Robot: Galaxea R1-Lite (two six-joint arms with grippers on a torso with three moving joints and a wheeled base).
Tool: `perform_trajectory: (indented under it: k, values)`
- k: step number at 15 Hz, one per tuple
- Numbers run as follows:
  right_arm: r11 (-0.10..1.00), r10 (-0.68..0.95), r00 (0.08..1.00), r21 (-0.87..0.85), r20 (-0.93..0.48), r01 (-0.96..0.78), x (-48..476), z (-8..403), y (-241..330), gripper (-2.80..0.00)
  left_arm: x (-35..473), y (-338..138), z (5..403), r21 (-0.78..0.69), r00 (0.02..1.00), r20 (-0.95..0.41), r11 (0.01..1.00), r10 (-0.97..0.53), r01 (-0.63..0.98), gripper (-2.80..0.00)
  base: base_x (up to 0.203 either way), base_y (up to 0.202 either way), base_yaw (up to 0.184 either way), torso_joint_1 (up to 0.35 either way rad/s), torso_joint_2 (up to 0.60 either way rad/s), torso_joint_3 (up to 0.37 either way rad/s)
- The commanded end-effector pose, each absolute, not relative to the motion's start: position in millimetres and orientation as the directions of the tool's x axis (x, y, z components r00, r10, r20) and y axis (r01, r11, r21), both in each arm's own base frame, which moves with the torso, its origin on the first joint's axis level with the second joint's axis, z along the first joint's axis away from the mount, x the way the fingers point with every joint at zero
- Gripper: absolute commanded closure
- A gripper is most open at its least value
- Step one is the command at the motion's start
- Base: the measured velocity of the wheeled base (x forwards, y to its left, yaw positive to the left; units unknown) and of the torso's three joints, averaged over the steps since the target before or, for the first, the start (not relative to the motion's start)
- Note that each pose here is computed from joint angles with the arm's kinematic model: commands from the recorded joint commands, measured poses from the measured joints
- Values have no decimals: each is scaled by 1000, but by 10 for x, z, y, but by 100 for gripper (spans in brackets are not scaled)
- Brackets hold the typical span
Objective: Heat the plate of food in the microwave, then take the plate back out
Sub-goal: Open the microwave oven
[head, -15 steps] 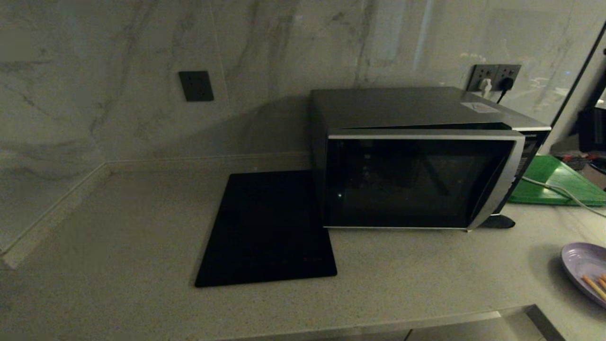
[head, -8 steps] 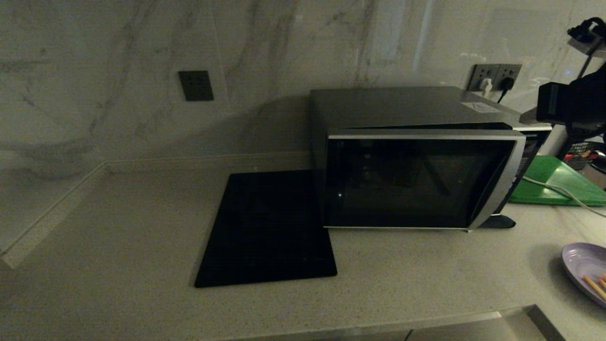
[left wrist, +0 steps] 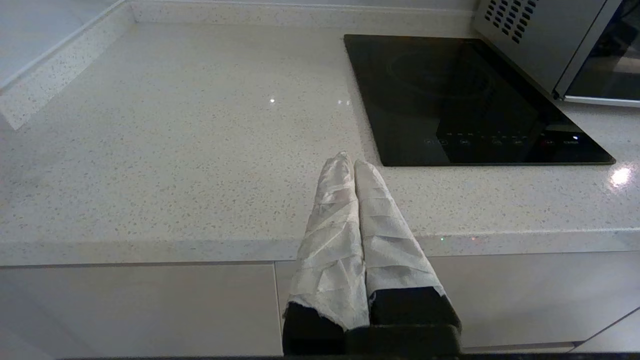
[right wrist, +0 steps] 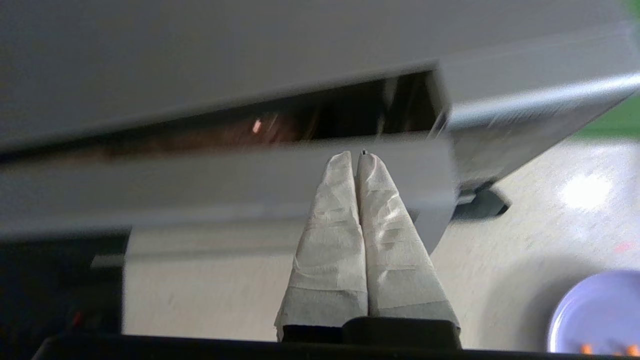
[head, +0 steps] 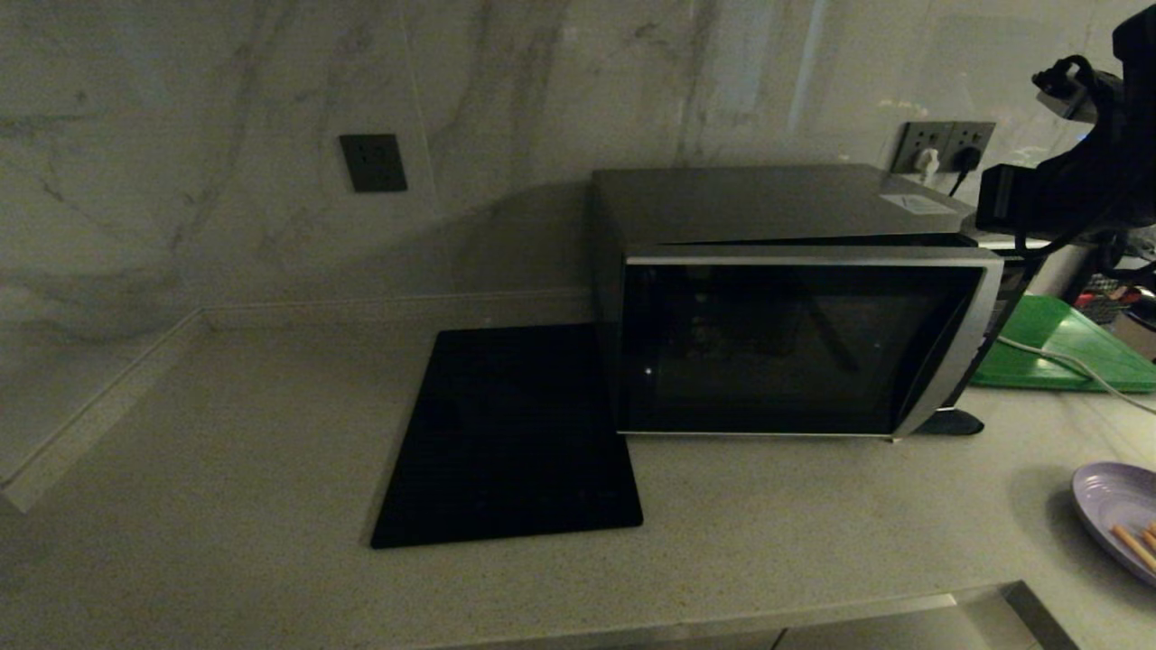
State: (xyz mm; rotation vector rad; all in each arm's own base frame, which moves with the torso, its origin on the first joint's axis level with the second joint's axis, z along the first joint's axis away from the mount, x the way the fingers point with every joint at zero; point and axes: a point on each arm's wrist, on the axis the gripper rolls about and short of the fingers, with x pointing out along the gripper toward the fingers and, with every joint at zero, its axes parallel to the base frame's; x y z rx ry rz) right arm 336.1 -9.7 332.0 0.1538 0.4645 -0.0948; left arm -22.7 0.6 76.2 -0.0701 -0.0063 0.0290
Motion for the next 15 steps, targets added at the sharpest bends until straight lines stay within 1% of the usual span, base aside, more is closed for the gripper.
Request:
perform_trajectory:
  k: [1, 4, 6, 8, 10, 15]
  values:
    - [982, -89, 902, 113, -423, 150, 3481, 3303, -85, 0, -227, 6, 763, -71, 1000, 6, 997, 29, -29, 0, 0, 0, 0, 0, 0, 0]
    - [974, -156, 914, 93, -374, 205, 3646, 3250, -103, 0, -227, 6, 763, -71, 1000, 6, 997, 29, -29, 0, 0, 0, 0, 0, 0, 0]
    - [974, -160, 911, 89, -380, 208, 3712, 3202, -106, 0, -227, 6, 763, -71, 1000, 6, 997, 29, -29, 0, 0, 0, 0, 0, 0, 0]
    - [967, -197, 900, 73, -389, 243, 3771, 3142, -115, 0, -227, 6, 763, -71, 1000, 6, 997, 30, -30, 0, 0, 0, 0, 0, 0, 0]
    - [963, -219, 904, 70, -368, 262, 3831, 3120, -122, 0, -227, 6, 763, -71, 1000, 6, 997, 29, -29, 0, 0, 0, 0, 0, 0, 0]
    - [957, -241, 892, 57, -381, 283, 3810, 3103, -126, 0, -227, 6, 763, -71, 1000, 6, 997, 30, -30, 0, 0, 0, 0, 0, 0, 0]
